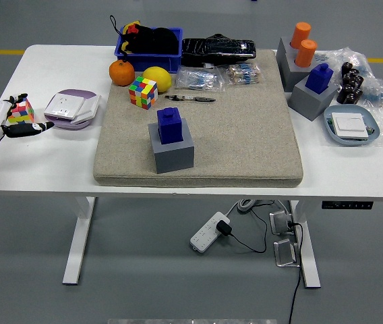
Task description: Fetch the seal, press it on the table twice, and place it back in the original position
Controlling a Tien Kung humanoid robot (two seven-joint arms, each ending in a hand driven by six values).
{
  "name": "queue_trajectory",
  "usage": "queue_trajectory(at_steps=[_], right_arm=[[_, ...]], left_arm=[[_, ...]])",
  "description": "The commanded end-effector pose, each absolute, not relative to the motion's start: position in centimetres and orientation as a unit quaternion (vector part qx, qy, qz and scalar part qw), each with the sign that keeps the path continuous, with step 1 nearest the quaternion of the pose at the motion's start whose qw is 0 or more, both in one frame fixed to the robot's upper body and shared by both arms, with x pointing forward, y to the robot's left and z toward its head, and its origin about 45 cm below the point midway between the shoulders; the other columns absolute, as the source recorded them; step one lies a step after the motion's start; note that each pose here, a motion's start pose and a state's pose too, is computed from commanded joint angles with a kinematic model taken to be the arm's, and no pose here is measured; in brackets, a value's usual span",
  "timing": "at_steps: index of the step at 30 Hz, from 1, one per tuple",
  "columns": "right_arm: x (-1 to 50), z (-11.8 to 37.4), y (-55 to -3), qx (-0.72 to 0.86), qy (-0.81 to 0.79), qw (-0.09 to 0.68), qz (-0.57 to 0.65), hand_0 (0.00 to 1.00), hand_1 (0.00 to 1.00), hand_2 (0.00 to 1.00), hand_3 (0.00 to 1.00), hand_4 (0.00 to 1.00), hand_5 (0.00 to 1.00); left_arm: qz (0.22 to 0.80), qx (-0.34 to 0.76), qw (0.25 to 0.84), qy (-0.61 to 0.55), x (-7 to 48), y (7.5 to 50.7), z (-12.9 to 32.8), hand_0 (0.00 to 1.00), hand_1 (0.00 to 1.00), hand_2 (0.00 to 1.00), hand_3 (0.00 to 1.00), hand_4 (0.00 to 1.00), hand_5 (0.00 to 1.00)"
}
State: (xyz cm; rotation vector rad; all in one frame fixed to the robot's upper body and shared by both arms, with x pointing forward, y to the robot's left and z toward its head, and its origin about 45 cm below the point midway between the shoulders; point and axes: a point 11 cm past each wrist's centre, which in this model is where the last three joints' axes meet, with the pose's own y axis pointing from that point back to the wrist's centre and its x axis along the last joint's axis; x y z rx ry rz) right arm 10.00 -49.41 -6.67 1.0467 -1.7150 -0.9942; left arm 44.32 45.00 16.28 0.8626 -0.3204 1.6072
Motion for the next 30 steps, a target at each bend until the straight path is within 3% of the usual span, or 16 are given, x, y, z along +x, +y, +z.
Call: queue_trajectory(at_steps=[30], right_arm=[[10.25, -6.56, -49.49, 0.42, -0.692, 0.431, -0.399, 0.804, 0.707, 0.675, 0.682, 0.721, 0.497]], left_arm=[[0.692, 0.37, 0.603, -0.142, 44.65, 44.7, 16.61, 0.903, 0.945, 0.96, 0.927, 0.946, 0.285]])
